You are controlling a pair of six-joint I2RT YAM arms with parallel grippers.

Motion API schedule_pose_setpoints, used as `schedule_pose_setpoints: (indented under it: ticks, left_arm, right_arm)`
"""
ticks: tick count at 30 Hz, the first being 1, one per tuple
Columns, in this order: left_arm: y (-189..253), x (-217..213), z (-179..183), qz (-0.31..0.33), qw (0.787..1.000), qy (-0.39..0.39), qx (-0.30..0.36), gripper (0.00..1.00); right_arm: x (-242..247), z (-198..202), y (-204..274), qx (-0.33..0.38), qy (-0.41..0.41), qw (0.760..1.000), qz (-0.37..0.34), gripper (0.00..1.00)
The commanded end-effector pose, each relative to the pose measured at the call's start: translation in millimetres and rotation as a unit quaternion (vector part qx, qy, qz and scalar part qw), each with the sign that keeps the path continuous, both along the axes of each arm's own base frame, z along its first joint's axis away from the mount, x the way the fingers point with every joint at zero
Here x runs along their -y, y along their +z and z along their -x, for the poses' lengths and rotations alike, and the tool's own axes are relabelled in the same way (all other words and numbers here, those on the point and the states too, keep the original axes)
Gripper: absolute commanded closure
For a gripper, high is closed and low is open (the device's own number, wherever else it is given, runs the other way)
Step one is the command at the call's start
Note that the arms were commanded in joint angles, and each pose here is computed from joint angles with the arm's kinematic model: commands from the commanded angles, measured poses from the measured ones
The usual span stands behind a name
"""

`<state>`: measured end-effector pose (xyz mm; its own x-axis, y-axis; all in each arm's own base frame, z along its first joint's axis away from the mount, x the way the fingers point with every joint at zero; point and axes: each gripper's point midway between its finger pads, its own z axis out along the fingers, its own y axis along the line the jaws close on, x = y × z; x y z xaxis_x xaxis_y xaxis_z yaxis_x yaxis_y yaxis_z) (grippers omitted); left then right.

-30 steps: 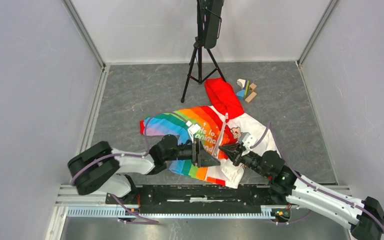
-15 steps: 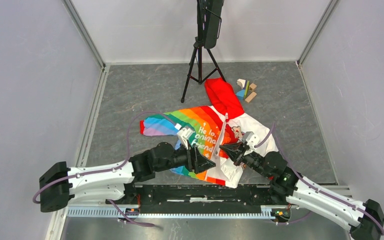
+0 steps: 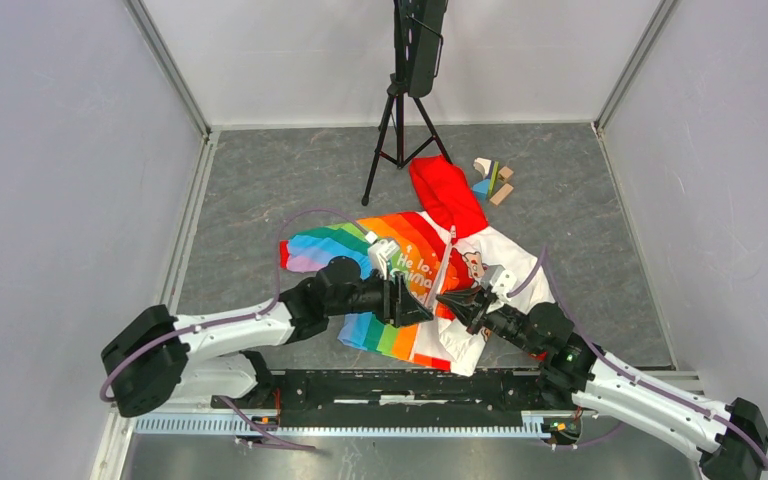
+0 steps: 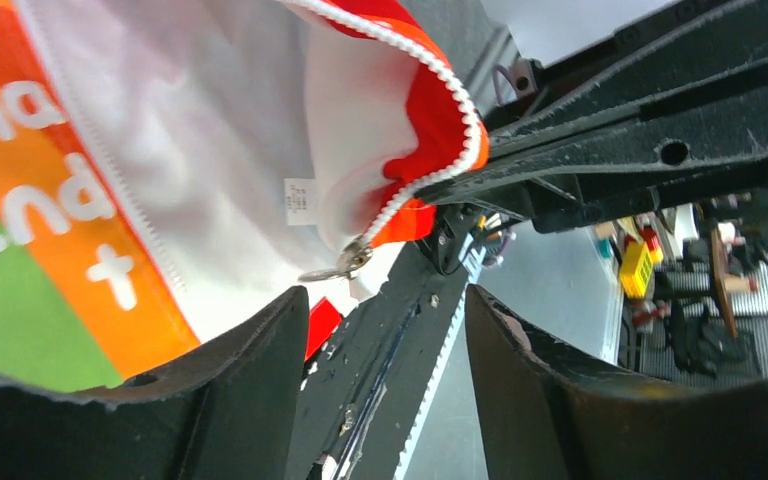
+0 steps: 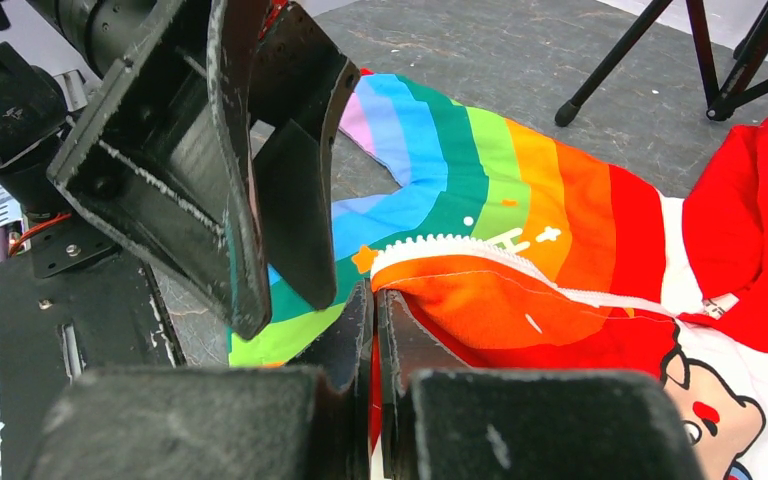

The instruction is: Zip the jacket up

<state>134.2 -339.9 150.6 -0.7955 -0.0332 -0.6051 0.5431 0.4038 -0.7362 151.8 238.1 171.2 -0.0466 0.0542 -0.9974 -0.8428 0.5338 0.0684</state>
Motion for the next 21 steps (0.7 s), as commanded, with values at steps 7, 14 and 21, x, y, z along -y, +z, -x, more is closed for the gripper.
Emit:
schedule_pose_setpoints:
  ticks: [7, 14, 21]
  left_arm:
    - [25, 29, 9, 0.067, 0.992, -0.092, 0.054, 0.41]
    - [14, 26, -5, 0.042, 0.996, -0.051, 0.059, 0.46]
    - [16, 3, -24, 0.034, 0.997, 0.02, 0.062, 0.41]
  right_arm:
    - [-3, 3, 32, 0.02, 0.01, 0.999, -0.048, 1.0]
    - [-5, 3, 33, 0.018, 0.012, 0.999, -0.046, 1.0]
    - [-5, 3, 34, 0.017, 0.011, 0.999, -0.046, 1.0]
